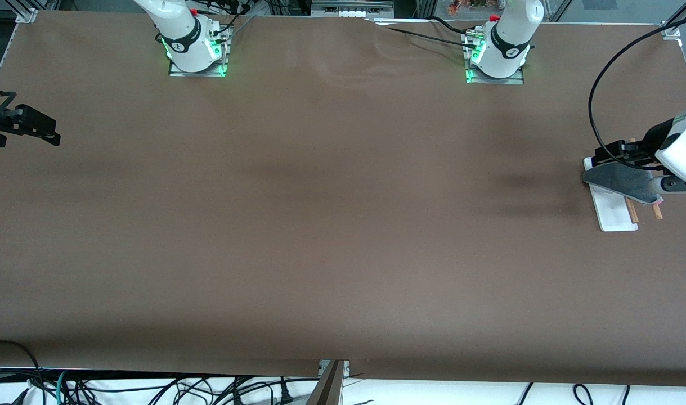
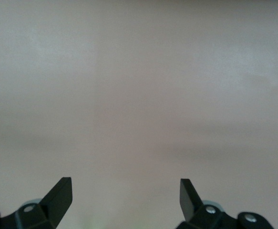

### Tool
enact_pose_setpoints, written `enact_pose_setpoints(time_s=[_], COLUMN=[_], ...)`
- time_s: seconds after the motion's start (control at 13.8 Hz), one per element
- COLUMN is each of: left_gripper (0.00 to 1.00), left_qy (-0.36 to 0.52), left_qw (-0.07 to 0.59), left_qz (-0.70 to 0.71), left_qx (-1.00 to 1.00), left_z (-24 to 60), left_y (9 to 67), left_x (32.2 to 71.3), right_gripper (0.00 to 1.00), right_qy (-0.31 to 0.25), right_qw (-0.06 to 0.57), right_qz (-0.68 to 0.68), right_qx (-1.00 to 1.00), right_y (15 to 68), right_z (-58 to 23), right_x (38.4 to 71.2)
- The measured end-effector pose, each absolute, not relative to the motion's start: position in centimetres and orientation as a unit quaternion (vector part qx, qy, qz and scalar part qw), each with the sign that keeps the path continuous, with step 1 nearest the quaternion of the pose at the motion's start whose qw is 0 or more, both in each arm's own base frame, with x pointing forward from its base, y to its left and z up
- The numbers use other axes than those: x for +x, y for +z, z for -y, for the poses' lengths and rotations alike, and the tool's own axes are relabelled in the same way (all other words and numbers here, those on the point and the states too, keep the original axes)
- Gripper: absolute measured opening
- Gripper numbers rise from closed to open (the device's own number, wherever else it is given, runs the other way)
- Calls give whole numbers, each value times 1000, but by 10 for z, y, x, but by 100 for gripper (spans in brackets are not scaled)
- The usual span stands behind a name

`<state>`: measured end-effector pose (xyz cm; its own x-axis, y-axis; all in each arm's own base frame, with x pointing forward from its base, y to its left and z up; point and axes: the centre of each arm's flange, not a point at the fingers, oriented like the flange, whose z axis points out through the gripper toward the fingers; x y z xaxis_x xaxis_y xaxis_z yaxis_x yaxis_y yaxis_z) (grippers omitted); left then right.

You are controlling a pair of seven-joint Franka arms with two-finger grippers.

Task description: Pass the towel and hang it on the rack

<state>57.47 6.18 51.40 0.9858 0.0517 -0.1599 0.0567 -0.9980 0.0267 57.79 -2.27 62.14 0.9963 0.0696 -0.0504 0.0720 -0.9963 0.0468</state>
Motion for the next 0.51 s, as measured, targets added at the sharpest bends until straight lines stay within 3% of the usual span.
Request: enact_pose_setpoints(time_s=[0.51], left_gripper=[100], left_qy=[-63], left_qw=[13], left_qz=[-51], left_qx=[997], left_z=[-40], left_y=[534], left_x=[579], right_gripper=[100], right_qy=[-24], right_qw=[24], right_qz=[-35], right_qx=[999], right_y=[621], right_z=[23], right_x=[578])
